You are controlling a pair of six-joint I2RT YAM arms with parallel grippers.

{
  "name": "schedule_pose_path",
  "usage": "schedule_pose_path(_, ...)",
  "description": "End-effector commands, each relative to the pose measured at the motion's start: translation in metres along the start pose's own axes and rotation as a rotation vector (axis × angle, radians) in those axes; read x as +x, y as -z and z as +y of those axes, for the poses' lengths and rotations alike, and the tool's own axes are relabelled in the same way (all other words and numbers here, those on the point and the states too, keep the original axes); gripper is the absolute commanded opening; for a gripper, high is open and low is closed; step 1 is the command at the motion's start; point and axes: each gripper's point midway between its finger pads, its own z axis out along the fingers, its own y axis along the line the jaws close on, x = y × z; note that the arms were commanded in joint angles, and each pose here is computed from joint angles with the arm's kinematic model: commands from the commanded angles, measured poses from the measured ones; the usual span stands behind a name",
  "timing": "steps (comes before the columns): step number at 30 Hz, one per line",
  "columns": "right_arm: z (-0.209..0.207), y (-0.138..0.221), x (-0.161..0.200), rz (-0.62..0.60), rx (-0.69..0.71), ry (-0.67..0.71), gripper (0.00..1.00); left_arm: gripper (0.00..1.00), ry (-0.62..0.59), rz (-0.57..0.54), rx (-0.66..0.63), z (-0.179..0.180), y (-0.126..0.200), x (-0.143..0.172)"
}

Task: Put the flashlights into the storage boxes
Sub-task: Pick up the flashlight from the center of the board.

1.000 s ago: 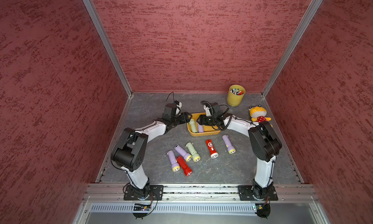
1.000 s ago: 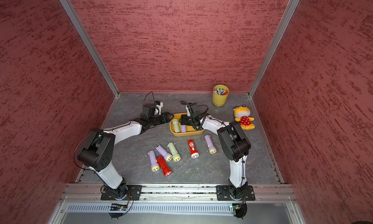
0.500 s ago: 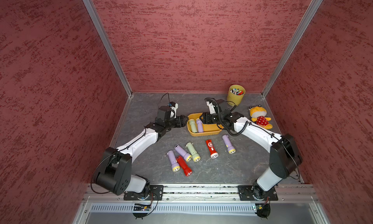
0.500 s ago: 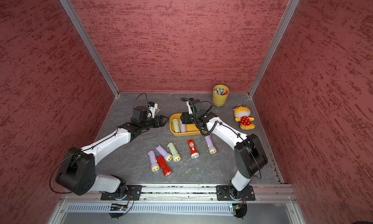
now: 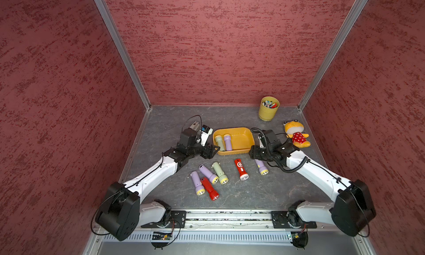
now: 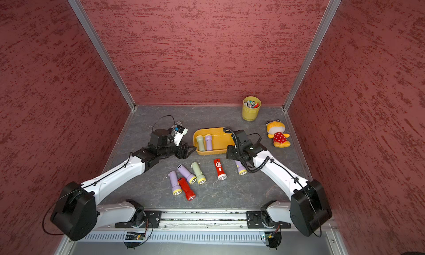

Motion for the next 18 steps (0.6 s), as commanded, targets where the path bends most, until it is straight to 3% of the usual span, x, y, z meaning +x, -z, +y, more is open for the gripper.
schedule_pose_path(1,0.005,0.001,-0.012,-0.044,-0.068,-0.065,0.67,0.71,-0.253,-0.041,0.185,-0.040,-0.001,-0.023)
schedule_pose_path(6,0.009,0.000,-0.026,-0.086,-0.169,-0.088,0.67,0.75,-0.765,0.049,0.355,-0.085,-0.013,-0.003)
schedule_pose_path(9,0.013,0.002,-0.030,-0.114,-0.237,-0.095,0.67,0.75,-0.976,0.091,0.421,-0.095,-0.021,0.003)
schedule_pose_path(14,0.004,0.007,-0.030,-0.161,-0.278,-0.114,0.67,0.74,-1.169,0.216,0.545,-0.101,-0.039,0.009)
schedule_pose_path(18,-0.013,0.012,-0.031,-0.203,-0.250,-0.113,0.68,0.72,-1.231,0.293,0.654,-0.109,-0.057,0.020)
